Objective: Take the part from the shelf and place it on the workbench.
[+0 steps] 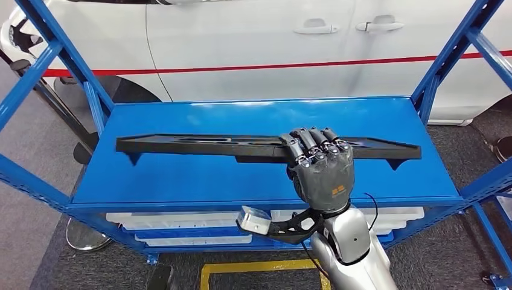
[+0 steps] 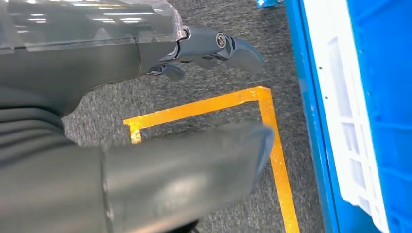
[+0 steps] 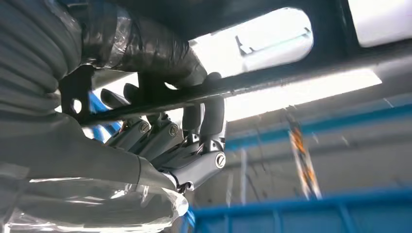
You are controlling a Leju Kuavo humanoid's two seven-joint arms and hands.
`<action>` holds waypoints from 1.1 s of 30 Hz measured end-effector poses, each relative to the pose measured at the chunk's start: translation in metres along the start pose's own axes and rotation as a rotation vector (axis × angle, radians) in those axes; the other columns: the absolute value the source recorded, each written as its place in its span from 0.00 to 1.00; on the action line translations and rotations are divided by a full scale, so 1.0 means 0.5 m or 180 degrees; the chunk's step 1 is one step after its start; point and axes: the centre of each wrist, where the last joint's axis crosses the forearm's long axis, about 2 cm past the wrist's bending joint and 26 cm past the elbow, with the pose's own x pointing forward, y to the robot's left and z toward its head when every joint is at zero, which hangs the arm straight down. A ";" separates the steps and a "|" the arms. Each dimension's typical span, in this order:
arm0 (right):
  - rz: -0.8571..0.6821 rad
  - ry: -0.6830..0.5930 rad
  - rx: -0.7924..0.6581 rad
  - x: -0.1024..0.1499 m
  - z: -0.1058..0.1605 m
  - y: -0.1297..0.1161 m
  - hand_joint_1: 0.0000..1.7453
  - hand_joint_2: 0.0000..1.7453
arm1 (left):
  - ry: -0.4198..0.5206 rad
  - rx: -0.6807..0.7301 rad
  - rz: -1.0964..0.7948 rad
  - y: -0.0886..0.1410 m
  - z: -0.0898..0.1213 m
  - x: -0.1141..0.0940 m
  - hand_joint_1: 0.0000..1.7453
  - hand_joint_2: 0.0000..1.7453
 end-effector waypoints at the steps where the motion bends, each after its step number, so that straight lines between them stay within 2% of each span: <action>1: -0.0013 -0.0064 -0.0064 0.004 -0.005 -0.009 1.00 1.00 | -0.0001 -0.0016 -0.0006 -0.001 0.001 -0.001 0.00 1.00; 6: -0.0050 -0.0210 -0.0281 0.020 -0.016 -0.048 1.00 1.00 | 0.0010 -0.0064 -0.0008 -0.004 0.007 -0.009 0.00 1.00; 14: -0.0061 -0.0079 -0.0423 0.025 -0.025 -0.072 0.99 1.00 | -0.0006 -0.0113 0.0012 -0.017 0.014 -0.015 0.00 1.00; 18: -0.0070 -0.0033 -0.0420 0.026 -0.023 -0.073 0.00 1.00 | 0.0000 -0.0116 0.0035 -0.020 0.017 -0.018 0.00 1.00; 27: -0.0140 -0.0129 -0.0469 0.033 -0.031 -0.073 0.00 1.00 | 0.0012 -0.0081 0.0087 -0.024 0.019 -0.019 0.00 1.00; 33: -0.0381 -0.0413 -0.0581 0.042 -0.036 -0.072 0.00 1.00 | 0.0041 -0.0023 0.0070 -0.024 0.020 -0.020 0.00 1.00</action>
